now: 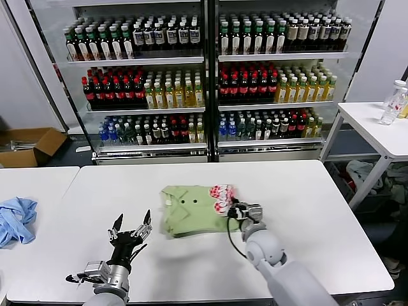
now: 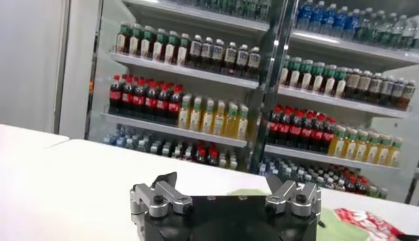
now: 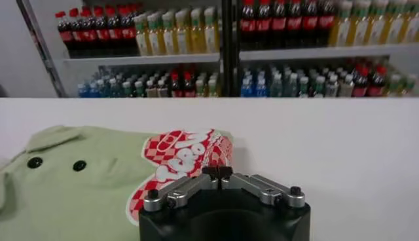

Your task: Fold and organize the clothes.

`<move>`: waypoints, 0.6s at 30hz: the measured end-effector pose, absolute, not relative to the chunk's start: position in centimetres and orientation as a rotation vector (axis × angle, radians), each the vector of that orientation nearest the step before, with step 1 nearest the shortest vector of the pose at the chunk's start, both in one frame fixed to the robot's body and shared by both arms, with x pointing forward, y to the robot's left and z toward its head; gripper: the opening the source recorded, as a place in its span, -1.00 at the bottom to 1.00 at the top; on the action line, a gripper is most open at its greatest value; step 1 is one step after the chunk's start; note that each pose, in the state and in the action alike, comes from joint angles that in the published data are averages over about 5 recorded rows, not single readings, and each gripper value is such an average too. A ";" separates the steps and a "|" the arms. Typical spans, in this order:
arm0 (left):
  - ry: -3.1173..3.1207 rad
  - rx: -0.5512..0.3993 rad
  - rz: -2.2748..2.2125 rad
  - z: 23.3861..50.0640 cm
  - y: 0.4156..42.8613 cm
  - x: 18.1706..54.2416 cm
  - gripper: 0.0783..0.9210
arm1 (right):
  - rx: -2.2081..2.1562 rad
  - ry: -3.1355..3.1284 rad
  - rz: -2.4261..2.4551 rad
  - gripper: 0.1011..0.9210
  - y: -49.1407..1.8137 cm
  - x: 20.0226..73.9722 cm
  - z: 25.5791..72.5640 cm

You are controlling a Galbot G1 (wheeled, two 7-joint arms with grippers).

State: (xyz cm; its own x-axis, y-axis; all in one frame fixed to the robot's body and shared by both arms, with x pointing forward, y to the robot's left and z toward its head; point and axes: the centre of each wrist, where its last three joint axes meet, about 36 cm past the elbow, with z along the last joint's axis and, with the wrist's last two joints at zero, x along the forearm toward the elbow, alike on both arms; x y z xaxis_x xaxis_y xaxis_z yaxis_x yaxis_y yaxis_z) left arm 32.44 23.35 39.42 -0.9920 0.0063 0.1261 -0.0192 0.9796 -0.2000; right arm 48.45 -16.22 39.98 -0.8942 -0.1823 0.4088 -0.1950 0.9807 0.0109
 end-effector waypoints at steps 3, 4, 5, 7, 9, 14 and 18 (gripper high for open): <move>-3.000 -0.003 0.304 39.4 23.2 32.3 0.77 | 0.272 -2.727 0.096 -0.97 -18.2 48.5 40.2; -3.000 -0.008 0.302 39.3 23.1 32.3 0.77 | 0.273 -2.733 0.114 -0.93 -18.8 48.5 40.3; -2.999 -0.012 0.300 39.3 23.1 32.2 0.77 | 0.273 -2.739 0.132 -0.89 -19.3 48.3 40.4; -2.999 -0.022 0.295 39.2 23.0 32.0 0.77 | 0.270 -2.757 0.163 -0.75 -20.4 47.8 40.5; -3.001 -0.032 0.288 39.2 22.9 31.9 0.77 | 0.264 -2.782 0.186 -0.62 -21.1 47.0 40.6; -3.012 -0.057 0.263 39.1 23.0 31.5 0.77 | 0.238 -2.872 0.206 -0.28 -22.3 44.3 40.9; -3.030 -0.077 0.239 39.4 23.2 31.5 0.77 | 0.217 -2.944 0.193 -0.01 -22.7 41.9 41.5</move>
State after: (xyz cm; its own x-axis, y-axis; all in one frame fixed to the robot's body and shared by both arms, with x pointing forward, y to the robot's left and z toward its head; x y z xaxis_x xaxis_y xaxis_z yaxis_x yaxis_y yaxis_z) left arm 31.53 23.16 39.42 -0.9937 0.0580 0.0964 0.0421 0.9864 -0.1589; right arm 41.88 -22.73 41.47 -0.9726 -0.1328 0.1909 -0.1566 0.9809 -0.1154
